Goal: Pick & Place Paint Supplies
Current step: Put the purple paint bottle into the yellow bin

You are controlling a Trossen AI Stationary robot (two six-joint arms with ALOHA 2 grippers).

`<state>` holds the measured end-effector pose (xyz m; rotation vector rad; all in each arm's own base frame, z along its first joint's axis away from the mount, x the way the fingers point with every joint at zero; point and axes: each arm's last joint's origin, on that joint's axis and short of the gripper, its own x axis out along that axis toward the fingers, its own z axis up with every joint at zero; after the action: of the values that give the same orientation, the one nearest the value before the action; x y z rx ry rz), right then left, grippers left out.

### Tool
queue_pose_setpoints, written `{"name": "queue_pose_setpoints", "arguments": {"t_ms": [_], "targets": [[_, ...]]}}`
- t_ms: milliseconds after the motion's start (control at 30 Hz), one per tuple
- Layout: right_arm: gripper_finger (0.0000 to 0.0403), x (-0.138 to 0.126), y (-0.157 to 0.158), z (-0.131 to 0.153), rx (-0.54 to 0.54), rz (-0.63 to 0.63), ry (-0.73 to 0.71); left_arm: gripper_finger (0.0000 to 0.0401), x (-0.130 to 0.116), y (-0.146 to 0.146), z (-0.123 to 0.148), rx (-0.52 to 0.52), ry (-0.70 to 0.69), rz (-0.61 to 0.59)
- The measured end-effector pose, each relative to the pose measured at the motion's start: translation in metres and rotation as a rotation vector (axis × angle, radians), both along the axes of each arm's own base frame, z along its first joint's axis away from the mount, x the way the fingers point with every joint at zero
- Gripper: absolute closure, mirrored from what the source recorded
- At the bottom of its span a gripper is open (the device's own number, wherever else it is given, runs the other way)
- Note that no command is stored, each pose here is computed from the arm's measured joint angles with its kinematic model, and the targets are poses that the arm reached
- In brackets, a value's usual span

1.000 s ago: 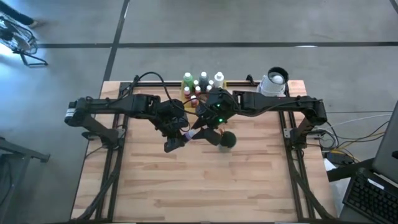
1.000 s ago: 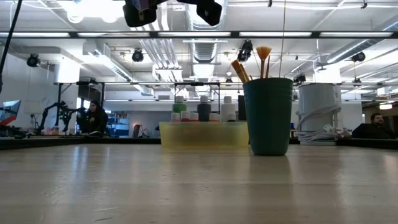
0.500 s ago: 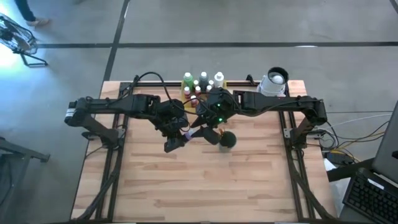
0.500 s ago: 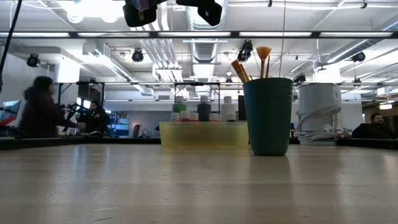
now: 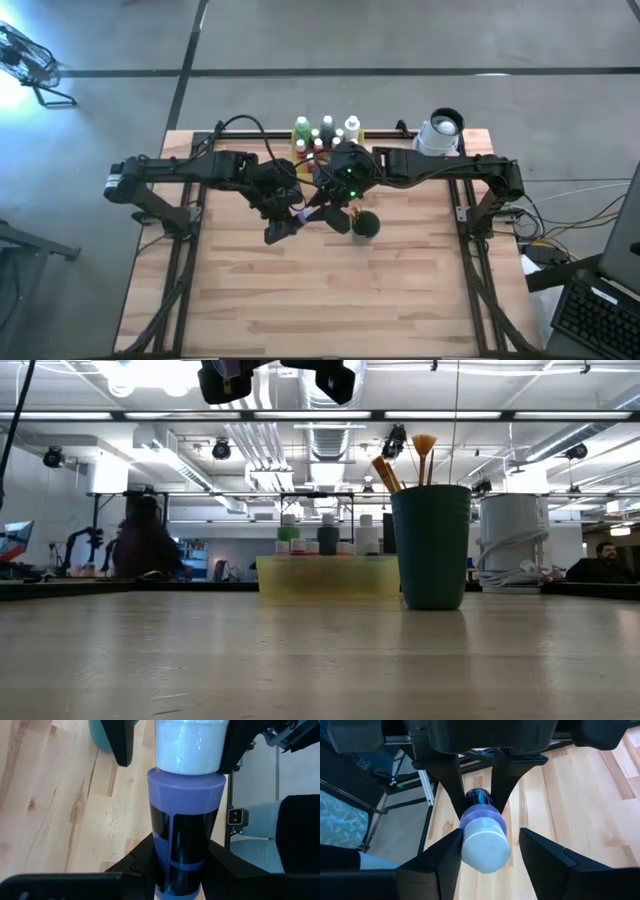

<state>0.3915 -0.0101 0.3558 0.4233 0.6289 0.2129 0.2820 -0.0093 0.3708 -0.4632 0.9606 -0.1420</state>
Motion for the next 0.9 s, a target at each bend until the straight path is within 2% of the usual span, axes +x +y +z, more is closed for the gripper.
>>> {"name": "queue_pose_setpoints", "arguments": {"t_ms": [267,467,667,833,900], "targets": [[0.0233,0.0015,0.0001,0.0,0.007,-0.003,-0.009,0.0288,-0.0002,0.0,-0.0002,0.002,0.002,-0.002],[0.0294,0.0037,-0.0001,0.0032,0.011,-0.003,-0.049,0.0287,-0.0001,0.0,-0.0001,0.0,0.002,0.0],[0.0294,0.0034,0.0005,0.0032,0.034,0.032,-0.049,0.0266,0.0003,-0.0003,0.0003,-0.01,0.001,0.01],[0.0292,0.0033,0.0006,0.0031,0.038,0.035,-0.047,0.0277,0.0003,-0.0004,0.0003,-0.015,0.0,0.006],[0.0264,0.0033,0.0009,0.0031,0.04,0.034,-0.046,0.0283,0.0003,-0.0005,0.0004,-0.016,0.0,0.005]]}}
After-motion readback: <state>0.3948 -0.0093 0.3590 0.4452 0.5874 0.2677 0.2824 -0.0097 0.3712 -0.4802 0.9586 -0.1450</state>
